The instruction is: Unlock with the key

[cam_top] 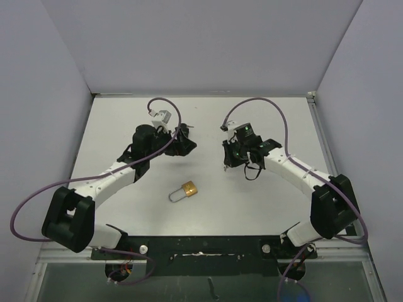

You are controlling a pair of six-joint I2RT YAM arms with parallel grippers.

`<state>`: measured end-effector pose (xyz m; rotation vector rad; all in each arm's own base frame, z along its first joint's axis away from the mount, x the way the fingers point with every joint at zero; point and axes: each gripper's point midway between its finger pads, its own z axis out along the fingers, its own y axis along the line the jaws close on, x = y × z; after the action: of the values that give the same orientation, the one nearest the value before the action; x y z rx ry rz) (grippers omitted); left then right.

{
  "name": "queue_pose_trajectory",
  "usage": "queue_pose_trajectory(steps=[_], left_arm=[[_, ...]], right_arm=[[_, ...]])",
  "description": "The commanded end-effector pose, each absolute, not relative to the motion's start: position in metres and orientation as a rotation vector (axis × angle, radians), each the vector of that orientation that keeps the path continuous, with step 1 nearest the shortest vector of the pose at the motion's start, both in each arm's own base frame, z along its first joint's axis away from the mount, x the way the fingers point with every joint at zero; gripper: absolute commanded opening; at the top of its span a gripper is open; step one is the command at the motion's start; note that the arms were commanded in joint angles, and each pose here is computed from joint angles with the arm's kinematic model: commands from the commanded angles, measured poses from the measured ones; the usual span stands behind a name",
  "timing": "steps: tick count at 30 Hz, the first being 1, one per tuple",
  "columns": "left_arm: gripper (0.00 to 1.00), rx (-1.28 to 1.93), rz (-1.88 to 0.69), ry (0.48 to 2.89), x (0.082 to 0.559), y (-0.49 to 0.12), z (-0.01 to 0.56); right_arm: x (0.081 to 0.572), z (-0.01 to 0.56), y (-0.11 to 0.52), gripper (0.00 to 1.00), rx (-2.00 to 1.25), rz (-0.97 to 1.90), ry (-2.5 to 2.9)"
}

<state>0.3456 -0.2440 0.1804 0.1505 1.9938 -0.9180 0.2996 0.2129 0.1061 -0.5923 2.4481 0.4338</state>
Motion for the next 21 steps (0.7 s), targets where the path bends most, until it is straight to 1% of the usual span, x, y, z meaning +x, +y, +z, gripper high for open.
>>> queue_pose_trajectory(steps=[1,5,9,12,16,21], left_arm=[[0.87,0.279,-1.082,1.846,0.34,-0.272,0.209],[0.85,0.37,-1.12,1.791,0.331,-0.288,0.212],[0.86,0.46,-1.103,1.727,0.325,-0.303,0.215],[0.85,0.521,-1.105,1.698,0.316,-0.313,0.206],[0.85,0.602,-1.121,1.584,0.308,-0.322,0.206],[0.86,0.629,-1.12,1.479,0.31,-0.325,0.215]], right_arm=[[0.323,0.164,0.231,0.0,-0.632,0.517,2.236],[0.333,0.191,0.235,0.0,-0.59,0.569,2.186],[0.345,0.216,0.236,0.0,-0.526,0.646,2.15],[0.351,0.233,0.239,0.0,-0.514,0.706,2.123],[0.352,0.251,0.243,0.0,-0.527,0.786,2.083],[0.349,0.269,0.243,0.0,-0.502,0.999,2.056]])
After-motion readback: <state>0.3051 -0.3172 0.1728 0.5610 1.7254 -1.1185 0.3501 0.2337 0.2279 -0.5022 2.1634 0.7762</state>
